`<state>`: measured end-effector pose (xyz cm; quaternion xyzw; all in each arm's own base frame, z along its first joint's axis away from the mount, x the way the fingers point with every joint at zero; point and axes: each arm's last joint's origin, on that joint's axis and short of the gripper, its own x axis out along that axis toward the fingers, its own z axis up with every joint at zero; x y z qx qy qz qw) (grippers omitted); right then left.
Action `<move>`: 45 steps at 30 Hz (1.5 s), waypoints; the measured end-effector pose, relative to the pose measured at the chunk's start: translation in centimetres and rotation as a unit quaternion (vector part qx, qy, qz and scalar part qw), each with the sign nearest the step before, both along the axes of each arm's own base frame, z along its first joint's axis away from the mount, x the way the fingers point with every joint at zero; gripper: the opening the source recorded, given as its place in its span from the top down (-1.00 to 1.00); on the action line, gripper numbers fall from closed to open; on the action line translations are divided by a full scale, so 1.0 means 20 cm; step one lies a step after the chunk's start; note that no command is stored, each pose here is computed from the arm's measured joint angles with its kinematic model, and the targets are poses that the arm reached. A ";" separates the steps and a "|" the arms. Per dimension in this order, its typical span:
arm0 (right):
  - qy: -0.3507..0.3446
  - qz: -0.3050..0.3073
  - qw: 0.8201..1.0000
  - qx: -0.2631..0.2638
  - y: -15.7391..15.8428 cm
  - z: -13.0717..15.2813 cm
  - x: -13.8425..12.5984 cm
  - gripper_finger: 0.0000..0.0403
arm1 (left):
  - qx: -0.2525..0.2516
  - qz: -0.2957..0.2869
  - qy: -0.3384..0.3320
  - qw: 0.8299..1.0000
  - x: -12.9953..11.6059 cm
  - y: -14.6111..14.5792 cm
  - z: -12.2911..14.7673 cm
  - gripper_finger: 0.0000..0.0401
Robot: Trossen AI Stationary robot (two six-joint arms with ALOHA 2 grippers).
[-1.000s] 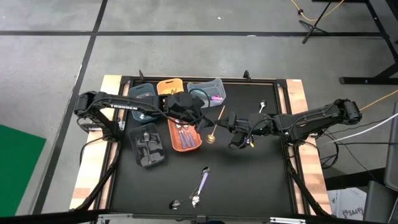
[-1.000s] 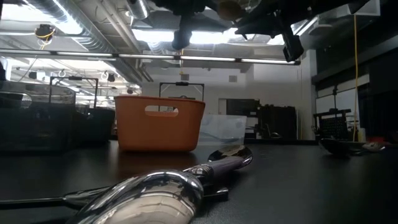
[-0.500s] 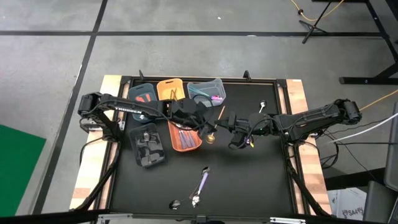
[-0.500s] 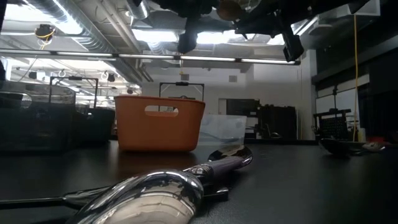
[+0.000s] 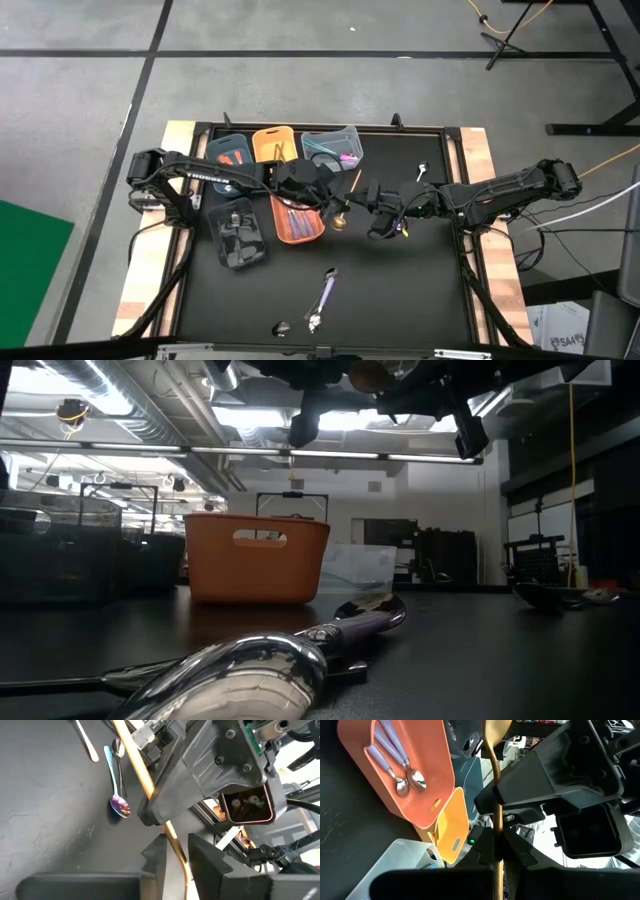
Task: Sort silverware by color (type)
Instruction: Put the gold spoon into the yellow bin
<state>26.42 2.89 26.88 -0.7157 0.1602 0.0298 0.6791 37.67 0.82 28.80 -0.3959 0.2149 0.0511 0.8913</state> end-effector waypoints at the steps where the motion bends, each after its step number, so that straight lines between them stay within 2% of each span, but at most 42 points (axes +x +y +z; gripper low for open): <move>1: 0.000 0.000 1.000 0.000 0.00 0.00 0.00 0.97 | 0.000 0.000 0.000 1.000 0.00 0.00 0.00 0.67; 8: 0.003 -0.001 1.000 -0.006 0.00 0.00 0.00 0.97 | 0.000 0.010 0.009 1.000 0.00 0.00 -0.01 0.95; 23: 0.002 -0.001 1.000 0.000 0.00 0.00 0.00 0.96 | 0.000 0.010 0.011 1.000 0.00 0.01 -0.01 0.95; 35: -0.002 0.002 1.000 0.005 0.00 0.00 0.00 0.50 | 0.005 0.021 0.010 1.000 -0.01 0.07 -0.01 0.95; 38: -0.002 -0.018 1.000 0.000 -0.01 0.00 0.00 0.47 | 0.015 0.028 0.014 0.999 -0.01 0.11 -0.01 0.95; 45: -0.005 -0.116 0.993 -0.028 -0.03 0.00 -0.01 0.46 | 0.029 0.067 0.046 0.996 -0.05 0.27 -0.04 0.95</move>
